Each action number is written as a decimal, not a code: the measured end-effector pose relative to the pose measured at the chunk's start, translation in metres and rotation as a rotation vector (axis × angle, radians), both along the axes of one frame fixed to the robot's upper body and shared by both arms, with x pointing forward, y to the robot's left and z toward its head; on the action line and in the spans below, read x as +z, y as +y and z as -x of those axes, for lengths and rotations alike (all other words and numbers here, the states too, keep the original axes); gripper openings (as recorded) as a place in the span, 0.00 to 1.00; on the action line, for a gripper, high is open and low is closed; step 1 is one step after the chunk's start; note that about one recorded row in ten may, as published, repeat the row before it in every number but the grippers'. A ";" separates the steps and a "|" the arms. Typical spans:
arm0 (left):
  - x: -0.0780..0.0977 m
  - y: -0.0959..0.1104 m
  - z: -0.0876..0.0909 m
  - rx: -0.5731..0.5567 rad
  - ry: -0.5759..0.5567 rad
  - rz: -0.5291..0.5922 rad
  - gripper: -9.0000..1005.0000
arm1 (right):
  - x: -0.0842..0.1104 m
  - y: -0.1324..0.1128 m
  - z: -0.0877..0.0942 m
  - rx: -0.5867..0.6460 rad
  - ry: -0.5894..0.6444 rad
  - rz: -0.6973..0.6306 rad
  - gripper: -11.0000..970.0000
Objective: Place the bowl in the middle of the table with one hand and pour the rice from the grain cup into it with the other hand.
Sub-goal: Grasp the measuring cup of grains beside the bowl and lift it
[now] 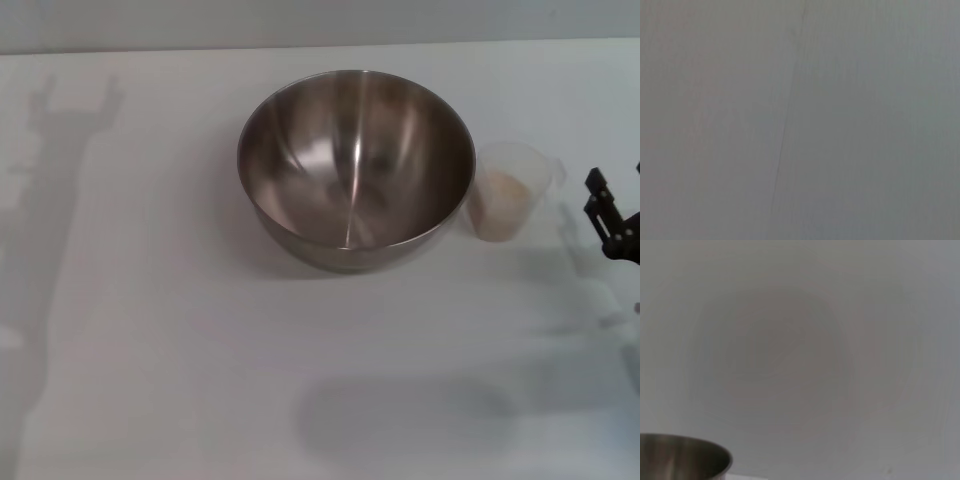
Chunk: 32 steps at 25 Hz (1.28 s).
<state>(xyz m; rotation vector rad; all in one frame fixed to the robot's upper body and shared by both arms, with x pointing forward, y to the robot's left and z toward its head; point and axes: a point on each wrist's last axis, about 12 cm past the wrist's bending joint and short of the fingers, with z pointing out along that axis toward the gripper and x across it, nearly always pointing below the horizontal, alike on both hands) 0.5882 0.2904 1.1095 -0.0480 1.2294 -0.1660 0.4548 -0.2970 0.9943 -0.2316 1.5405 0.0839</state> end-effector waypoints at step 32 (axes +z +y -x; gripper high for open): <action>0.003 0.000 0.000 -0.002 -0.022 0.008 0.87 | -0.009 0.007 -0.020 0.039 0.117 0.057 0.61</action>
